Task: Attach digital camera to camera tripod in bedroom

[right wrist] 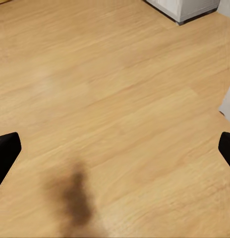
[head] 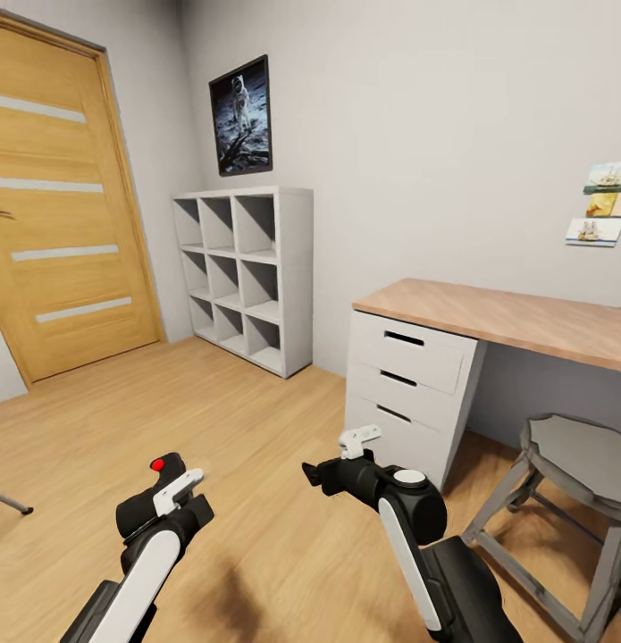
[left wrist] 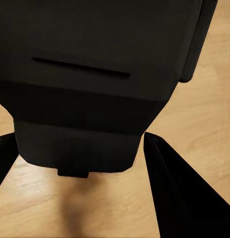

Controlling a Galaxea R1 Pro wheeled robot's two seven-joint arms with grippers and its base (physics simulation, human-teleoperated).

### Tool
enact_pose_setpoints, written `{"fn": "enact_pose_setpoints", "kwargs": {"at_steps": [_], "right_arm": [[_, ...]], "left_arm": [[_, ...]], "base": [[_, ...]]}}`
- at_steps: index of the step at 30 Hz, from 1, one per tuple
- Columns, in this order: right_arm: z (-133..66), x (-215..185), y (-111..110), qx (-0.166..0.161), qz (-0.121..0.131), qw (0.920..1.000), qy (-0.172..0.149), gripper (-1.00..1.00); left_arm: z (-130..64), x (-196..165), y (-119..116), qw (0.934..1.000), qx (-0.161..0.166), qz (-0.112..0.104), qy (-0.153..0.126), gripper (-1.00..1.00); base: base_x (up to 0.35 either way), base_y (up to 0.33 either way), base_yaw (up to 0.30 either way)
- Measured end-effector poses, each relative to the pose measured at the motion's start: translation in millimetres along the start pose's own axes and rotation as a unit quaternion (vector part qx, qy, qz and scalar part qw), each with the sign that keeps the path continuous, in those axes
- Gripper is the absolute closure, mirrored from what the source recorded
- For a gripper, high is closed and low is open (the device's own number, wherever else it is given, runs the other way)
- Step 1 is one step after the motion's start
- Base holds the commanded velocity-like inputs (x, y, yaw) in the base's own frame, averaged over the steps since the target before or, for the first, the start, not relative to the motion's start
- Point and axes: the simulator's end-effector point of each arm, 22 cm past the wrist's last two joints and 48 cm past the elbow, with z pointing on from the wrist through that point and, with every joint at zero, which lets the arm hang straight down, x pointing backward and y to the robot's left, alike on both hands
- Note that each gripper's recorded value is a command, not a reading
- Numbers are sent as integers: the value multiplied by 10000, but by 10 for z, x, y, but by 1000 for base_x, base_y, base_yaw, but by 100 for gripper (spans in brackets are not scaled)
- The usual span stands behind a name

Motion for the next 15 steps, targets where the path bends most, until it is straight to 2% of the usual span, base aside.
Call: {"fn": "enact_pose_setpoints", "kwargs": {"at_steps": [15], "right_arm": [[-206,-251,72,30,-126,9996,-254,-100]], "left_arm": [[-222,-163,-124,9996,186,24,-194,100]], "base": [[0,0,282]]}}
